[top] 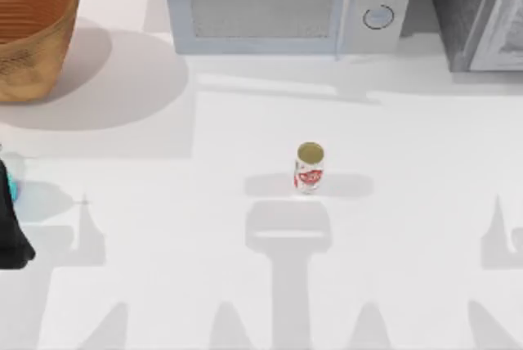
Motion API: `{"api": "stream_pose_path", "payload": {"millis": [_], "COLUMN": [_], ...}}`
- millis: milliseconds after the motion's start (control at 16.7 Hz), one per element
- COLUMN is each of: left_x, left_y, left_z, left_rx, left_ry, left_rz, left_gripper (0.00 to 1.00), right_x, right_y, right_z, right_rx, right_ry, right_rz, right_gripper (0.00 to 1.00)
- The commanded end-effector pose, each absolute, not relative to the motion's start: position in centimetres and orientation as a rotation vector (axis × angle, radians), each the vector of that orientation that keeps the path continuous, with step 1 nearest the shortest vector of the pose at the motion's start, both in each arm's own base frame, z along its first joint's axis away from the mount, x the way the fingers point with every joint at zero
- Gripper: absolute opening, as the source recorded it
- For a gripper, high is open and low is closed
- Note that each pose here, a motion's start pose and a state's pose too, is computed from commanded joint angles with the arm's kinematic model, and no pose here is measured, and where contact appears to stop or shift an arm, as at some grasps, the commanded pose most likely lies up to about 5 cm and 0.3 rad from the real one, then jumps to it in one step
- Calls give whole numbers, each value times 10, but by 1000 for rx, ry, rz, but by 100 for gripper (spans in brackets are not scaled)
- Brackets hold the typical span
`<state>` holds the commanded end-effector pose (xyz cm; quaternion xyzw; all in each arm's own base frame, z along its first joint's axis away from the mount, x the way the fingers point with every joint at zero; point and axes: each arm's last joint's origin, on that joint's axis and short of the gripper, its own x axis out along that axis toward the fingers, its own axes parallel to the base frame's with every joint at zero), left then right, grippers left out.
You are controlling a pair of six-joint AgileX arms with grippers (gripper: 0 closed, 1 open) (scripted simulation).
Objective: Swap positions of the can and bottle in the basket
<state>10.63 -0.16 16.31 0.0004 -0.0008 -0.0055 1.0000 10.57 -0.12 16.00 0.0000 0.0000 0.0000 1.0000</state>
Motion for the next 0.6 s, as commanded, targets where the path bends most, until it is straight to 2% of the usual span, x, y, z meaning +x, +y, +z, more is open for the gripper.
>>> {"api": "stream_pose_path", "payload": {"millis": [600], "left_x": [109], "left_y": [0], "left_z": [165], "left_rx": [7], "left_ry": [-13], "left_rz": [1], "left_gripper": [100], "right_x": [106], "right_y": [-1], "right_z": [160], "right_rx": [0], "right_ry": [0], "right_rz": [0], "right_gripper": [100]}}
